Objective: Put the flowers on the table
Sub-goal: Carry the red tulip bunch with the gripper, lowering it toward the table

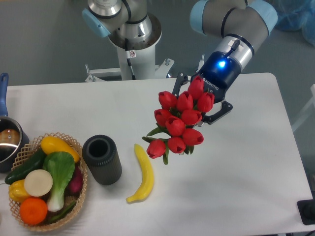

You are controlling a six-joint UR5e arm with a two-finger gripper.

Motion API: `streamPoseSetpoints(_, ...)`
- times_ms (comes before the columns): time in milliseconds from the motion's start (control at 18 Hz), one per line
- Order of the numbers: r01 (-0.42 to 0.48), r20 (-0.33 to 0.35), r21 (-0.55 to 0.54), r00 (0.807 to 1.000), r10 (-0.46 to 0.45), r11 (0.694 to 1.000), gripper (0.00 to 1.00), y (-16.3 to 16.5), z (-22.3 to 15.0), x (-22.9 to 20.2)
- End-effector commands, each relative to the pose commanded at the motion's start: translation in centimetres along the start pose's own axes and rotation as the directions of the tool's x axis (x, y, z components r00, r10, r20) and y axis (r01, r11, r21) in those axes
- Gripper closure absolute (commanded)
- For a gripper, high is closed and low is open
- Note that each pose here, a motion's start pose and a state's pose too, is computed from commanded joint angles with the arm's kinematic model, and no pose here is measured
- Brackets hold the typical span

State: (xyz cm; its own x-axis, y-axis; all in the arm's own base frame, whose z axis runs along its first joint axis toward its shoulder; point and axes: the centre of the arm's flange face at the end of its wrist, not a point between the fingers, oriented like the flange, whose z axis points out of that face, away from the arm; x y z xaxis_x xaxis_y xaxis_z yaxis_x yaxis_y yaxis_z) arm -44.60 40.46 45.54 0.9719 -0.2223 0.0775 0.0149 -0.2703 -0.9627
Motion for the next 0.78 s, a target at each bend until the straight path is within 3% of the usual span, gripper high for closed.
streamPoseSetpoints(222,-0.003,0.031,-0.065,0.999,0.005,0.998,0.51,0.2,0.0,-0.1)
streamPoseSetpoints(611,-0.002,0.042,-0.08,0.999,0.005,0.997,0.5,-0.6,-0.3,1.0)
streamPoseSetpoints(778,0.03,0.091,-0.162,0.996,-0.016,0.986,0.5,-0.9,-0.2,1.4)
